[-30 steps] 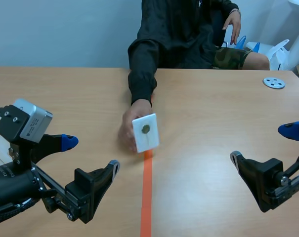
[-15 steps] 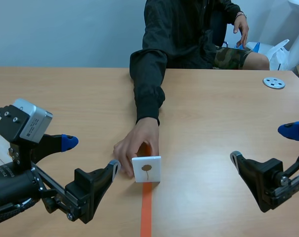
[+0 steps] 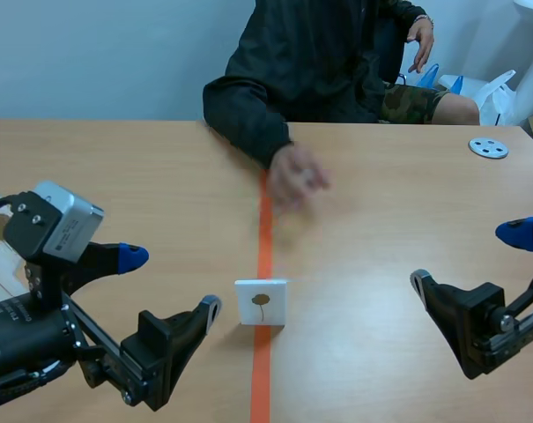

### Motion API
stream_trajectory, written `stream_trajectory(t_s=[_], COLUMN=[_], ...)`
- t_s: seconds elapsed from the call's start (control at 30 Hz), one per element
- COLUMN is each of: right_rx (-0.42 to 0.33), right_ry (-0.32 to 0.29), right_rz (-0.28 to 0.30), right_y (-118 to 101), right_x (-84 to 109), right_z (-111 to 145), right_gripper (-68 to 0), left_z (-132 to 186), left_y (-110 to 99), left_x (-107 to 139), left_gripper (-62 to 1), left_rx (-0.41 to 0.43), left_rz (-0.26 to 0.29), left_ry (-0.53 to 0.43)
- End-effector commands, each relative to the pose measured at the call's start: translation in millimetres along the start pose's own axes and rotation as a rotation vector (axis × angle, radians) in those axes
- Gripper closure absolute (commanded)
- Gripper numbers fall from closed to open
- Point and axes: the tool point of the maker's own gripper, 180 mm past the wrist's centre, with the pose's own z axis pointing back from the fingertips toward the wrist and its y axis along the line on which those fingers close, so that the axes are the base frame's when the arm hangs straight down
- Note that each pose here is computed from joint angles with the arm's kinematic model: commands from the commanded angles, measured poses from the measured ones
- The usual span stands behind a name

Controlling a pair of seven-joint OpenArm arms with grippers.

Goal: Sort the leaf by its shape. The table is split by an orange tape line. A compound leaf with several leaflets goes to the left side, a simple leaf with one blade goes to the right side. Return to the home posture when a red brick is placed on the table.

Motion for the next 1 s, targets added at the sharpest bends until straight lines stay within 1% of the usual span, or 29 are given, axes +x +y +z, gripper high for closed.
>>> stream_trajectory(t_s=[0.0, 0.13, 0.23, 0.3, 0.43, 0.53, 0.63, 0.77, 0.97], right_rx=[0.0, 0.0, -0.001, -0.001, -0.001, -0.001, -0.001, -0.001, -0.001], right_ry=[-0.034, -0.035, -0.034, -0.034, -0.034, -0.034, -0.034, -0.034, -0.031], right_rz=[0.009, 0.009, 0.009, 0.009, 0.009, 0.009, 0.009, 0.009, 0.009], right_y=[-0.7, -0.6, -0.7, -0.7, -0.7, -0.7, -0.7, -0.7, -0.8], right_x=[11.4, 11.5, 11.4, 11.4, 11.4, 11.3, 11.3, 11.3, 10.8], right_z=[-1.3, -1.2, -1.3, -1.3, -1.3, -1.3, -1.3, -1.3, -1.3], right_gripper=[-67.9, -67.9, -67.9, -67.9, -67.9, -67.9, -67.9, -67.9, -67.9], left_z=[-4.3, -12.6, -20.3, -26.3, -38.7, -47.7, -56.7, -67.5, -81.9], left_y=[-4.2, -6.1, -4.2, -3.6, -0.7, -3.5, -7.9, -17.1, -18.3], left_x=[14.1, 5.4, -4.4, -10.7, -21.6, -28.2, -30.1, -33.9, -38.0], left_gripper=[-62.3, -62.3, -62.3, -62.3, -62.3, -62.3, -62.3, -62.3, -62.3], left_rx=[-0.018, -0.051, -0.067, -0.083, -0.105, -0.136, -0.166, -0.214, -0.237], left_rz=[-0.023, -0.048, -0.039, -0.046, -0.03, -0.051, -0.061, -0.099, -0.123], left_ry=[-0.043, -0.029, -0.013, -0.009, -0.005, -0.001, -0.009, -0.011, -0.018])
